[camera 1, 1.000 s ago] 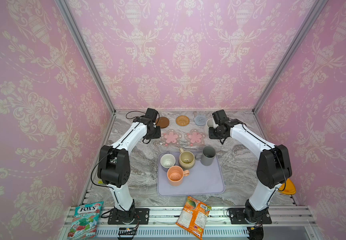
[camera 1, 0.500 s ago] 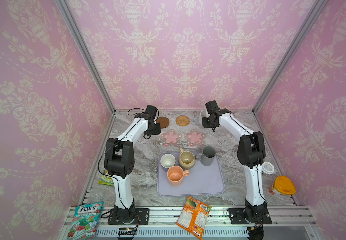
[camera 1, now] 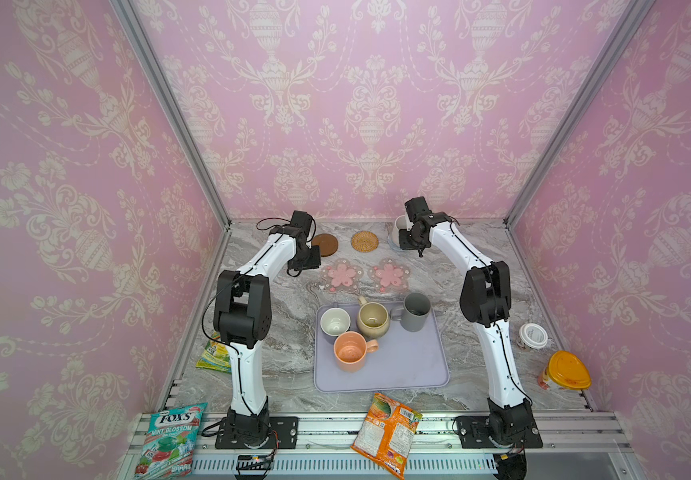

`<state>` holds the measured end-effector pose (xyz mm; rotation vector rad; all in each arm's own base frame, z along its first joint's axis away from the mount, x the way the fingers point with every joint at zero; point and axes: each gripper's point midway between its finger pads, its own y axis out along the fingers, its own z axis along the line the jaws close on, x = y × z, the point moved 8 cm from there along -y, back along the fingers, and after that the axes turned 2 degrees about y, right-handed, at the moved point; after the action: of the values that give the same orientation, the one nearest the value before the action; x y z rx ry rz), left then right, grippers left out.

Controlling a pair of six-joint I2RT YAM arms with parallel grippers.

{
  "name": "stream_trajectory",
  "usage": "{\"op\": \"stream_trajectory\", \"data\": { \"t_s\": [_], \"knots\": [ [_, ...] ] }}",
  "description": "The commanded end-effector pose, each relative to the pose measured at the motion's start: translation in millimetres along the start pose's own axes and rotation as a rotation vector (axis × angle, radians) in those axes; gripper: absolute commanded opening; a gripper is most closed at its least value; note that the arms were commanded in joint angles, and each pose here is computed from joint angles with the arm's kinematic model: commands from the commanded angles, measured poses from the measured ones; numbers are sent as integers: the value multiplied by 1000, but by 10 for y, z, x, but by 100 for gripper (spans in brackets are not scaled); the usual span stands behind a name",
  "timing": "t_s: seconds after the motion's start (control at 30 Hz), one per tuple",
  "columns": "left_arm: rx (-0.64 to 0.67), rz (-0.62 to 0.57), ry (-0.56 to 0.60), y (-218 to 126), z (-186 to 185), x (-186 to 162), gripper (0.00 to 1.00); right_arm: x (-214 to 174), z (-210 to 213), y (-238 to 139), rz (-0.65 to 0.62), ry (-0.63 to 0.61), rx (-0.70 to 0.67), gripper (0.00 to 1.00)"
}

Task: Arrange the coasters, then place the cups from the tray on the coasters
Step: 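Lower the white speckled mug onto the light blue coaster with the right gripper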

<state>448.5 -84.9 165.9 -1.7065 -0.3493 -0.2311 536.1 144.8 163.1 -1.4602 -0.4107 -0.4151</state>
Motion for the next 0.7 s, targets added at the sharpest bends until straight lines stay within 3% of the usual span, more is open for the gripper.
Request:
{"op": "stream_trajectory", "data": {
  "t_s": [0.0,0.67],
  "knots": [
    [-24,0,18,41,18,64,39,287,10,-186,-119,-6,19,0],
    [-52,26,4,183,10,58,39,324,-3,-12,-126,-4,-9,0]
  ]
}}
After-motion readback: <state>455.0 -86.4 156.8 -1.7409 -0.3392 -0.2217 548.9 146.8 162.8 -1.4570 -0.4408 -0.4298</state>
